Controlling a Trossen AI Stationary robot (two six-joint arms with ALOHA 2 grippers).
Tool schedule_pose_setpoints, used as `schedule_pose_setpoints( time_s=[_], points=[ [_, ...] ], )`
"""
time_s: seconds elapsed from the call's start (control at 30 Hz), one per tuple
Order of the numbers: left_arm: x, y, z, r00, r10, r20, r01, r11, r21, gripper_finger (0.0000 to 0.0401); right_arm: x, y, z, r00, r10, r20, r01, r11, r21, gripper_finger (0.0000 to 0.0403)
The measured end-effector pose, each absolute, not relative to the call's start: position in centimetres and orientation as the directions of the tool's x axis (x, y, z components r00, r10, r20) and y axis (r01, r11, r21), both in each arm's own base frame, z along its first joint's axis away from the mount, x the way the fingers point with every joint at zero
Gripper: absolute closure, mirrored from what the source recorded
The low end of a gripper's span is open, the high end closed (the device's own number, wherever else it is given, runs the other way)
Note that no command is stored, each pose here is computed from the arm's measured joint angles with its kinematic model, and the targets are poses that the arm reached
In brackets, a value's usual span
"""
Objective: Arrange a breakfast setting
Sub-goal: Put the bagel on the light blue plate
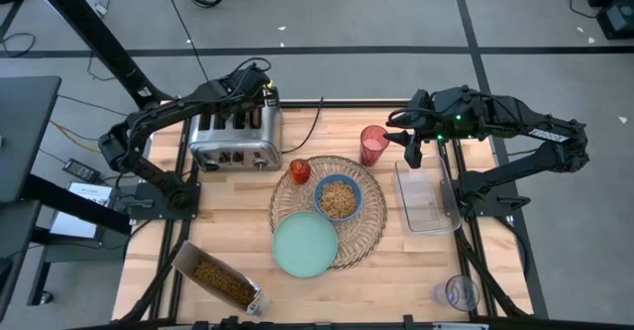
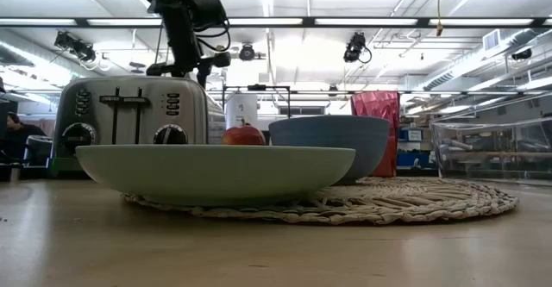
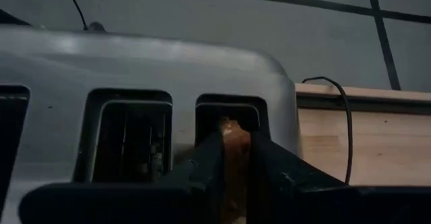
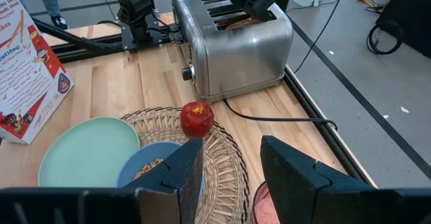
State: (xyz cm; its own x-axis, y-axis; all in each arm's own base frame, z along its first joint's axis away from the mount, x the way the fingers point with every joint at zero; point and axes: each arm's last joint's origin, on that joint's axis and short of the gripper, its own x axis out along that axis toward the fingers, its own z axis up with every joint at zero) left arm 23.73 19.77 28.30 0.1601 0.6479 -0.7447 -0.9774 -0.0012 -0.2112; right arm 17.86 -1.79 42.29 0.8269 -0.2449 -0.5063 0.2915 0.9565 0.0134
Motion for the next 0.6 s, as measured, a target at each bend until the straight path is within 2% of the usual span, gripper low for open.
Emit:
schedule_pose_setpoints(
  time_s=[0.6],
  points=[
    [23.83,19.36,28.04,0.171,0.612,-0.772,-0.982,0.044,-0.183,0.0328,17.86,-1.79,42.29,0.827,-0.245,-0.506,0.283,0.959,-0.002,0.0245]
  ],
)
